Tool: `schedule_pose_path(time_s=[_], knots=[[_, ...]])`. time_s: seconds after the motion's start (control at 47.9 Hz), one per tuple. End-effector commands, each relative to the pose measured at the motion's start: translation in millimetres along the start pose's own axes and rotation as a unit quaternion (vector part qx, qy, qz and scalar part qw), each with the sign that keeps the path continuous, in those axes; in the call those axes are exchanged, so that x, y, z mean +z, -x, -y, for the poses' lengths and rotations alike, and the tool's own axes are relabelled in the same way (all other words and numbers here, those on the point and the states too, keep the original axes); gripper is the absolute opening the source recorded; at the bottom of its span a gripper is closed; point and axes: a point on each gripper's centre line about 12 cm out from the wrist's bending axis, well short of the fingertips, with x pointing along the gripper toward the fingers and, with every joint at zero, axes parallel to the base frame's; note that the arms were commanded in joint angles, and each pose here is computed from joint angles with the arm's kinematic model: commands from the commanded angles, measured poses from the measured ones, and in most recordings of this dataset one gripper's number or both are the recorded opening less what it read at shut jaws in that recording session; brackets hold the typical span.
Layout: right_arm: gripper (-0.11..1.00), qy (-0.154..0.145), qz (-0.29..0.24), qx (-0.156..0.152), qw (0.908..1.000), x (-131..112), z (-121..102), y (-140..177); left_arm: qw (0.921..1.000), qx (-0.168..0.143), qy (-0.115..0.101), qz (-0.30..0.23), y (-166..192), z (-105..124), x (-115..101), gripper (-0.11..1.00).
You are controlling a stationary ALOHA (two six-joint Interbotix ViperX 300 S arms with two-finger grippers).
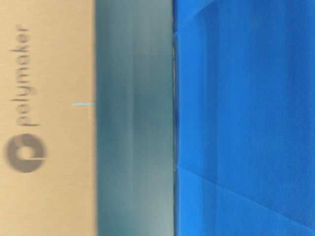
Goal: Lift up the cardboard box by clamping it between your arms.
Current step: 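Hold the box clamped between both grippers in the air, then lower the clamped box back down onto the table with both grippers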
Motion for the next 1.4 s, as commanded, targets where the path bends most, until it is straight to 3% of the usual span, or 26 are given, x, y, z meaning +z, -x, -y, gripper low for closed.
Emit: schedule_pose_path(time_s=[0.0, 0.334, 0.981, 1.168, 1.377], knots=[[0.99, -0.011, 0.057, 0.001, 0.9983, 17.6, -0.2, -4.6, 0.9971, 0.004, 0.021, 0.073, -3.6, -5.7, 20.3, 0.87], [0.99, -0.013, 0.067, 0.000, 0.9976, 4.9, -0.9, -41.8, 0.9987, 0.004, 0.021, 0.047, -36.6, -4.5, -4.7, 0.87], [0.99, -0.007, 0.031, 0.000, 0.9995, -30.4, -2.7, -123.7, 0.9996, -0.002, 0.022, 0.018, -117.3, 2.2, -49.4, 0.87], [0.99, -0.006, 0.026, 0.000, 0.9996, -34.4, -2.7, -137.6, 0.9998, -0.003, 0.021, -0.004, -134.1, 3.5, -59.8, 0.87], [0.99, -0.005, 0.022, 0.000, 0.9997, -35.6, -3.2, -146.9, 0.9995, -0.005, 0.029, 0.007, -146.4, 6.1, -69.6, 0.87]])
